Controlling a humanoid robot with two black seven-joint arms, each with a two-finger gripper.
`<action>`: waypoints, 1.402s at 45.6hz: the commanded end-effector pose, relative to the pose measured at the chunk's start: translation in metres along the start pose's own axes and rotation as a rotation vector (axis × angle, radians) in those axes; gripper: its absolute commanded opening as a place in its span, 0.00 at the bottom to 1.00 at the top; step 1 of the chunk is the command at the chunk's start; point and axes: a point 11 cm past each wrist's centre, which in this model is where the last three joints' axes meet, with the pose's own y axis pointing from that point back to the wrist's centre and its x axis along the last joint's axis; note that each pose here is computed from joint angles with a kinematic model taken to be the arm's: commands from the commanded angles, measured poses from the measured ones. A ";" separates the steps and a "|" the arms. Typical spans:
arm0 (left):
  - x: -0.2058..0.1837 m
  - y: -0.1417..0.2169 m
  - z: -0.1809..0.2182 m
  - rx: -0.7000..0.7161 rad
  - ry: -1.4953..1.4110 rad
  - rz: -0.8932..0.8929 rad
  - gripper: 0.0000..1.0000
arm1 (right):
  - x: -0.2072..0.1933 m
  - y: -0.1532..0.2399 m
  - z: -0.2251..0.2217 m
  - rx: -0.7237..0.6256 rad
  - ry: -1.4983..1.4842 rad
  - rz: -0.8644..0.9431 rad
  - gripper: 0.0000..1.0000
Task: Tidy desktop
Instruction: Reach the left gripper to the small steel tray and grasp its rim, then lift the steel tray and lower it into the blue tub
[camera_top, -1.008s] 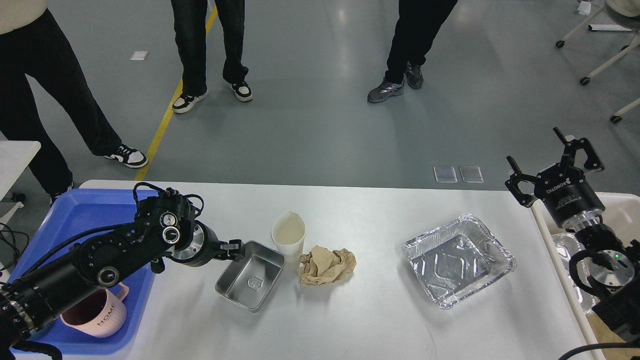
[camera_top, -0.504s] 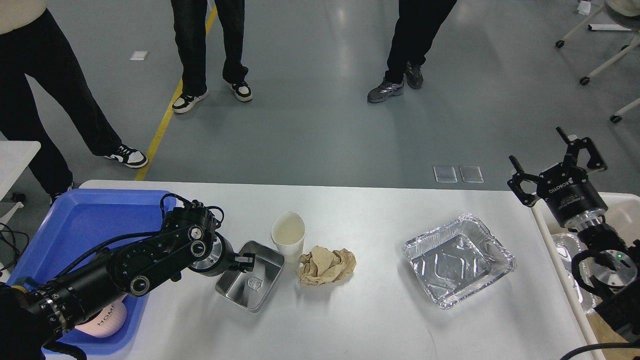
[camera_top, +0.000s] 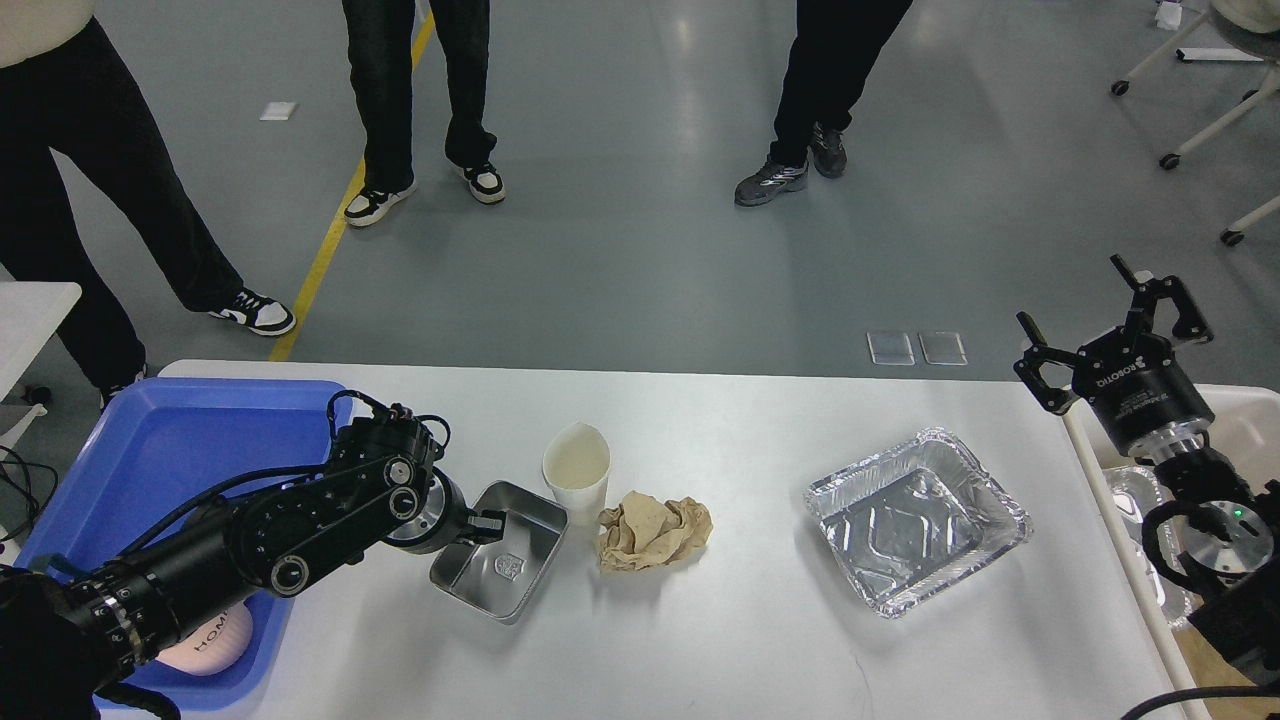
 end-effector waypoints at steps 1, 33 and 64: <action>0.000 0.001 -0.004 0.016 -0.021 -0.005 0.00 | 0.000 -0.001 0.000 0.000 0.000 -0.001 1.00; 0.098 0.260 -0.192 -0.082 0.286 0.306 0.00 | -0.004 -0.003 0.005 -0.003 -0.009 -0.008 1.00; 0.040 0.193 -0.316 0.101 0.689 0.214 0.00 | -0.001 0.001 0.004 -0.010 -0.004 -0.003 1.00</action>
